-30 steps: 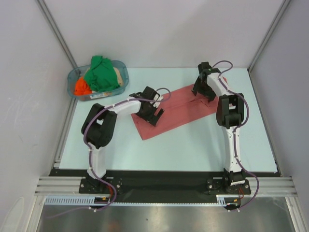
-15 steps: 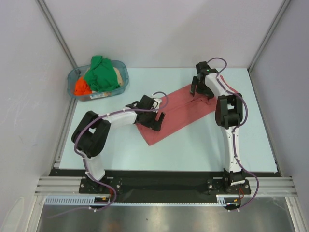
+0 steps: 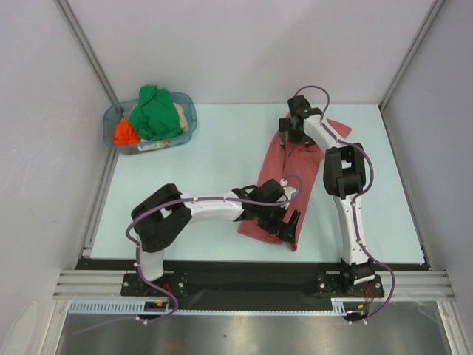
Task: Fold and stack the t-shirts
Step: Fold the tshirt
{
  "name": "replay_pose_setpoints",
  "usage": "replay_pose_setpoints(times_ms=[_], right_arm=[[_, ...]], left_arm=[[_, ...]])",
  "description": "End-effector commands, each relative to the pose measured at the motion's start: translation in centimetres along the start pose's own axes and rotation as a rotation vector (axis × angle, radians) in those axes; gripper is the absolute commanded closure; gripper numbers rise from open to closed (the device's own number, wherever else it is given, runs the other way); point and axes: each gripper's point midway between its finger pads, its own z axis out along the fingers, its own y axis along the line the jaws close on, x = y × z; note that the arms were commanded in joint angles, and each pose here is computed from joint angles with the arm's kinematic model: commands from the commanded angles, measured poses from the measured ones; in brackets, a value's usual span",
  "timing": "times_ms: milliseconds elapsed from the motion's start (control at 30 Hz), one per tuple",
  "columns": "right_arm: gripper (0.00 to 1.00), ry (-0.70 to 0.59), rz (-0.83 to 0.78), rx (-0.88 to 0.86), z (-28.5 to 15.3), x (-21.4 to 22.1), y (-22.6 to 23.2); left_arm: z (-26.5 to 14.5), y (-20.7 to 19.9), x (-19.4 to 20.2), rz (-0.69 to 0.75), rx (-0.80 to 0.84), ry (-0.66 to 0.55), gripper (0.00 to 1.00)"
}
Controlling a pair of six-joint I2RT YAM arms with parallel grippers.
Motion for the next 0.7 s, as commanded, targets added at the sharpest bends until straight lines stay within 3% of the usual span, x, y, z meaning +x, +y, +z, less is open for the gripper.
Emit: replay_pose_setpoints(times_ms=[0, 167, 367, 500, 667], right_arm=[[0.00, 0.070, -0.056, -0.106, 0.2, 2.8, 3.3], [0.00, 0.012, 0.000, -0.078, -5.9, 0.4, 2.1], [0.00, -0.125, 0.120, 0.001, -11.8, -3.6, 0.0], [0.00, -0.137, 0.155, 0.025, -11.6, -4.6, -1.6], [0.00, -0.119, 0.154, 0.041, -8.3, -5.0, -3.3]], left_arm=[[-1.2, 0.4, 5.5, -0.124, -0.074, 0.204, 0.00], [-4.8, -0.7, 4.6, -0.086, -0.126, 0.153, 0.00], [-9.9, -3.8, -0.9, 0.036, -0.146, 0.024, 0.00], [-9.6, -3.6, -3.7, 0.048, -0.136, -0.024, 0.00], [-5.3, 0.2, -5.5, 0.034, -0.187, 0.009, 0.00]])
